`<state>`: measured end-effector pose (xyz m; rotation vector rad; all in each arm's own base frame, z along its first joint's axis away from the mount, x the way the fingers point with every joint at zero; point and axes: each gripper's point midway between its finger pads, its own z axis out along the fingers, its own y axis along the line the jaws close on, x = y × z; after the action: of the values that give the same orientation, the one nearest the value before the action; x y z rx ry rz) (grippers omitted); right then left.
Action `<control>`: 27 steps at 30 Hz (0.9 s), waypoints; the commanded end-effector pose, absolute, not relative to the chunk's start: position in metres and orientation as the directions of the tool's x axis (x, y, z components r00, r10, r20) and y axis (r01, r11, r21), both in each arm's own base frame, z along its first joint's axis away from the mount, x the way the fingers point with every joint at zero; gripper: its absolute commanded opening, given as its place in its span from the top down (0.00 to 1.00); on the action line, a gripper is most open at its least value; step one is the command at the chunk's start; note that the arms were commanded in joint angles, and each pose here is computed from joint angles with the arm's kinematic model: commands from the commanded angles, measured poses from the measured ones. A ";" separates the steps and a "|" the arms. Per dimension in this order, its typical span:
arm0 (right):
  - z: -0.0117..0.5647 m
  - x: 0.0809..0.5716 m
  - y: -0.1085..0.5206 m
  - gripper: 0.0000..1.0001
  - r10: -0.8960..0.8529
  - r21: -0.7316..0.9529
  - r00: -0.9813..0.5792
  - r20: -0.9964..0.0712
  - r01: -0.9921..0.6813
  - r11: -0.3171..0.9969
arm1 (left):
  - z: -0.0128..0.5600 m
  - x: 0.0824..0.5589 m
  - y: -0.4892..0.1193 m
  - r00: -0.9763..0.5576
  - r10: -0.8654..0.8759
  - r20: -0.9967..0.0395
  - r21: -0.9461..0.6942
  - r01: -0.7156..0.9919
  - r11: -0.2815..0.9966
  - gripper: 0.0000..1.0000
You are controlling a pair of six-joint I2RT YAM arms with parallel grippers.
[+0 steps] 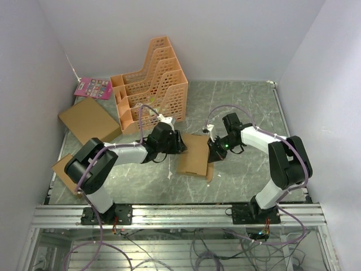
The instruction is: Fold the paper box
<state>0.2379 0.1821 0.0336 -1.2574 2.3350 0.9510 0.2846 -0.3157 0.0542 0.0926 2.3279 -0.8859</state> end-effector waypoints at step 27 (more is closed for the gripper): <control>0.128 0.221 0.202 0.70 -0.474 0.157 -0.196 -0.859 -0.980 0.121 | 0.208 0.286 -0.227 -0.321 -0.347 -0.881 -0.468 0.478 0.743 0.32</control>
<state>0.2353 0.1997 0.1171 -1.3470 1.8896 0.9754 0.2933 -0.2519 0.1809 0.1883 1.8766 -0.8408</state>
